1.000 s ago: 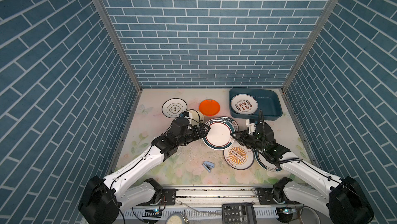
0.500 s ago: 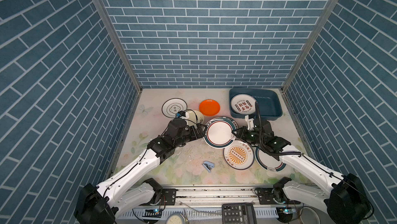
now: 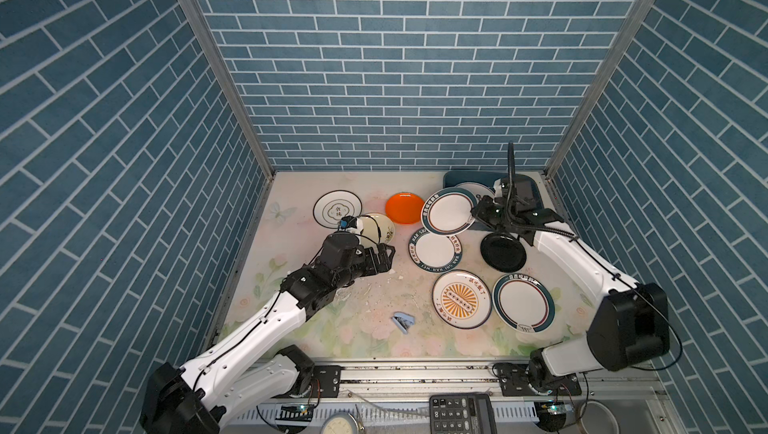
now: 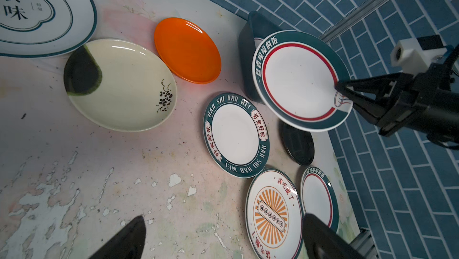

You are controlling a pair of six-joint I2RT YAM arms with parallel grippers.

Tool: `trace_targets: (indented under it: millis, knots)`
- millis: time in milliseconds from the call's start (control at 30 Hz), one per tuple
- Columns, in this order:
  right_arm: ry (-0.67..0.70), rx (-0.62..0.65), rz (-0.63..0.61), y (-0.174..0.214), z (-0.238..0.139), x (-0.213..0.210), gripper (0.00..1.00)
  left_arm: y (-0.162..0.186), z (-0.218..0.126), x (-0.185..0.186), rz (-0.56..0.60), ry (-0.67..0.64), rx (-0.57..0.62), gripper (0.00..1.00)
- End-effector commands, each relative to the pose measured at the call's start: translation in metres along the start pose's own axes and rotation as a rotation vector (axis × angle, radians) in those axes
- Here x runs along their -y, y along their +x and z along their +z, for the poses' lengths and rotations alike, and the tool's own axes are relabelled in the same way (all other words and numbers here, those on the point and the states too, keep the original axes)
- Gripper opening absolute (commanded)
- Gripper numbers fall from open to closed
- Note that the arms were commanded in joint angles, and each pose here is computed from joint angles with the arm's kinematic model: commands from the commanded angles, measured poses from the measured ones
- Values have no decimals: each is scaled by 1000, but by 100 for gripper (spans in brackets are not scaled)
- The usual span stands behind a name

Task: Place the plates into the plastic bin on the countertop
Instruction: 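Carry the plate with the right gripper and place it in the teal bin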

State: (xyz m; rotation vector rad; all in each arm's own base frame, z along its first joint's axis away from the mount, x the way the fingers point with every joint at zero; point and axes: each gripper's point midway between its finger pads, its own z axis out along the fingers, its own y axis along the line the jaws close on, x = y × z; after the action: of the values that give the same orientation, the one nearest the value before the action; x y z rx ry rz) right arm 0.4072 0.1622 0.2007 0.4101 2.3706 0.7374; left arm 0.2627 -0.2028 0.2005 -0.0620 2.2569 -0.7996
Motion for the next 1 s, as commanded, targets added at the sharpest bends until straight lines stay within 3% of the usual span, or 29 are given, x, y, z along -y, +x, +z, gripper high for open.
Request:
trace_targets:
  millis: [0,233,467,667,967]
  knots:
    - [7,38,-23,-32,7,-2,0,-8,-8,3,64,-10,23,100]
    - [263,145,-29,-93,28,31,0,-7,-3,-24,144,-146,32,100]
    - [423,177,-1,-115,42,64,0,-3,13,-24,165,-144,1,100]
    - [406,175,10,-118,62,70,0,-2,28,-18,194,-126,-35,100]
    - [370,33,38,-101,96,77,2,-7,36,-14,209,-129,-46,100]
